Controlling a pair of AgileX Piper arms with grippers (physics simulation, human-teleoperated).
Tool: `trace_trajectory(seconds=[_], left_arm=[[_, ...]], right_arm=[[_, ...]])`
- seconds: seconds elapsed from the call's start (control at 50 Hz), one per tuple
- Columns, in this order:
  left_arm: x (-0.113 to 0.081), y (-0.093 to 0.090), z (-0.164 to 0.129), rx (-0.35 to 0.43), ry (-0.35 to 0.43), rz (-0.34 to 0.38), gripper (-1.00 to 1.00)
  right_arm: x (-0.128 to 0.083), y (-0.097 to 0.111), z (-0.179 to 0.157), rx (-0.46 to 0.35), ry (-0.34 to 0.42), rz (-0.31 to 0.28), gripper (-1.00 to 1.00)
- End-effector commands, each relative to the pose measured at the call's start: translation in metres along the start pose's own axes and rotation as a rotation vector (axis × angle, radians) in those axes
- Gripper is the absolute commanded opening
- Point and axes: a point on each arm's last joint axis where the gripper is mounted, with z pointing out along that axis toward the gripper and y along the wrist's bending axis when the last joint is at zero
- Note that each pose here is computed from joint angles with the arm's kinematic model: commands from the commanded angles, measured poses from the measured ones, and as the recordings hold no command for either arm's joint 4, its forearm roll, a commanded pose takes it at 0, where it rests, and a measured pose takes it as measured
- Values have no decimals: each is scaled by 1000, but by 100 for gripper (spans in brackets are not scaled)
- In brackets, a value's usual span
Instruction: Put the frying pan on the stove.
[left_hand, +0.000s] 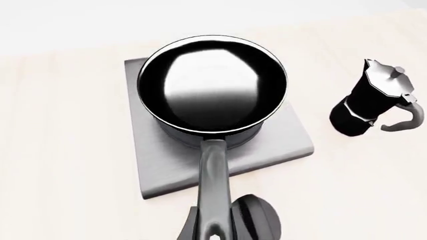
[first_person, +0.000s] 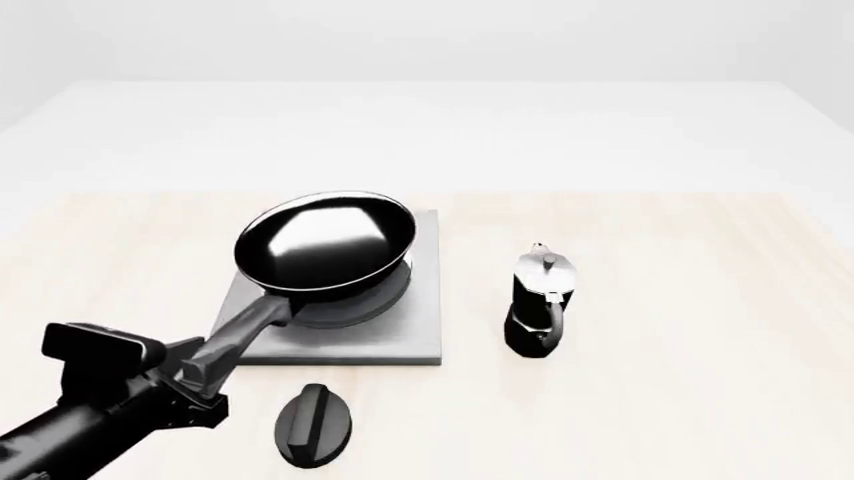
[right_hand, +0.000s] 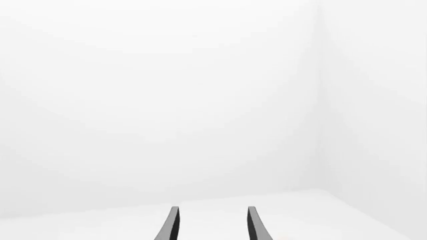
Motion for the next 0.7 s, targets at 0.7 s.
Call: trace_trajectory(seconds=[0.7], left_arm=[[20, 5, 19, -21, 16, -33, -100]], right_arm=[[-1, 0, 0, 2, -1, -4, 100]])
